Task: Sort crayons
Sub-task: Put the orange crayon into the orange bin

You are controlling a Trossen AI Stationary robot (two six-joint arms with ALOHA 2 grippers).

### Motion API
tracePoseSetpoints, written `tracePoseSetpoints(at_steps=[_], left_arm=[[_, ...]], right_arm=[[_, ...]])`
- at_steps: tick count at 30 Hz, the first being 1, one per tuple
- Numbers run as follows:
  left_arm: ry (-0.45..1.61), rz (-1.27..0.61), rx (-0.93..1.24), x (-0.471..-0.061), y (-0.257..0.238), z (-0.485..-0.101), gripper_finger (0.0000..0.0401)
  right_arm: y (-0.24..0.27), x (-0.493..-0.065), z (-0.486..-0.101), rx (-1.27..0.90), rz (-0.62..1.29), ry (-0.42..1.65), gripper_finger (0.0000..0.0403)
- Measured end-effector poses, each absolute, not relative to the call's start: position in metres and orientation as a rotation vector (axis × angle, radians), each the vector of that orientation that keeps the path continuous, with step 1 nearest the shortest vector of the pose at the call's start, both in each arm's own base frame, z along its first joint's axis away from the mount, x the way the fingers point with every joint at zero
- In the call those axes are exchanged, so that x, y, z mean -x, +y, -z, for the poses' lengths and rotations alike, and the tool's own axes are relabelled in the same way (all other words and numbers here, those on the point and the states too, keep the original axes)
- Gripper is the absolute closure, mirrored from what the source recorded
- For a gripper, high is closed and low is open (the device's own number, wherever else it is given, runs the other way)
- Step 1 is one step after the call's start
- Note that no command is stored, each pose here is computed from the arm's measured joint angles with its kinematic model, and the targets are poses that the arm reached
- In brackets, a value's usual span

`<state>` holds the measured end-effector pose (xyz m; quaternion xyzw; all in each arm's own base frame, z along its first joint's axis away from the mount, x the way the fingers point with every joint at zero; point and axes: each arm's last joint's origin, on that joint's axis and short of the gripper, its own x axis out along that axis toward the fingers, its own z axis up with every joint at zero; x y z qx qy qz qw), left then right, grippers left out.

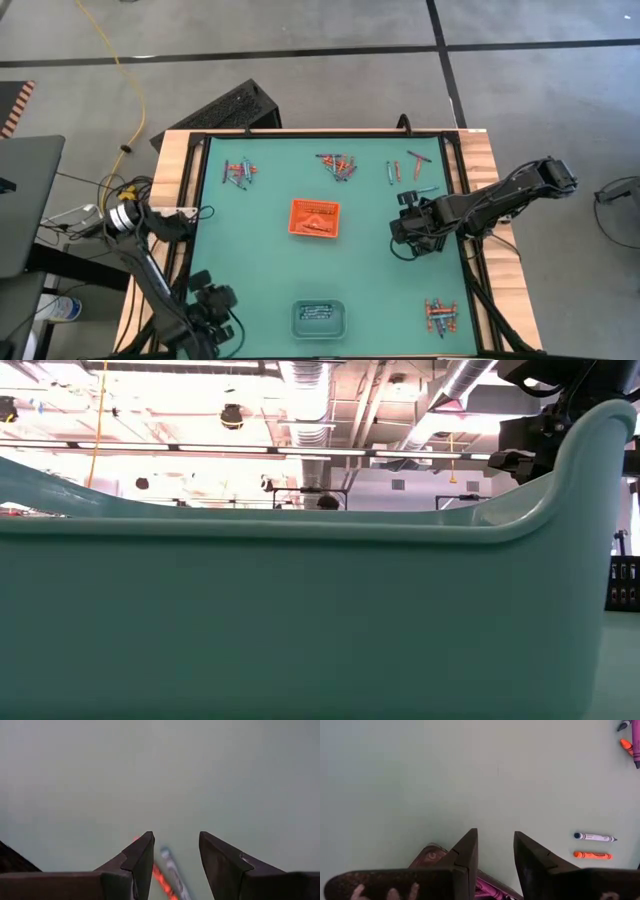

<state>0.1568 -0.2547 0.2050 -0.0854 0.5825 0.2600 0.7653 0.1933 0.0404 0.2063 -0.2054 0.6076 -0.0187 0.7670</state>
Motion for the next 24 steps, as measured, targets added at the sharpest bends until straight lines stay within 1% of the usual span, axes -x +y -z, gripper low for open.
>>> tracePoseSetpoints(at_steps=[5, 9, 14, 24], left_arm=[[1.277, -0.579, 0.398, -0.132, -0.238, -0.191, 0.0255], [1.269, -0.586, 0.503, -0.120, -0.229, -0.181, 0.0255], [1.304, -0.599, 0.523, -0.114, -0.226, -0.172, 0.0255], [1.304, -0.591, 0.540, -0.115, -0.227, -0.172, 0.0255]], right_arm=[[0.040, -0.193, -0.206, 0.442, 0.043, 1.319, 0.0285], [0.040, -0.193, -0.206, 0.440, 0.045, 1.319, 0.0285], [0.040, -0.193, -0.206, 0.440, 0.045, 1.319, 0.0285], [0.040, -0.193, -0.206, 0.433, 0.050, 1.317, 0.0285]])
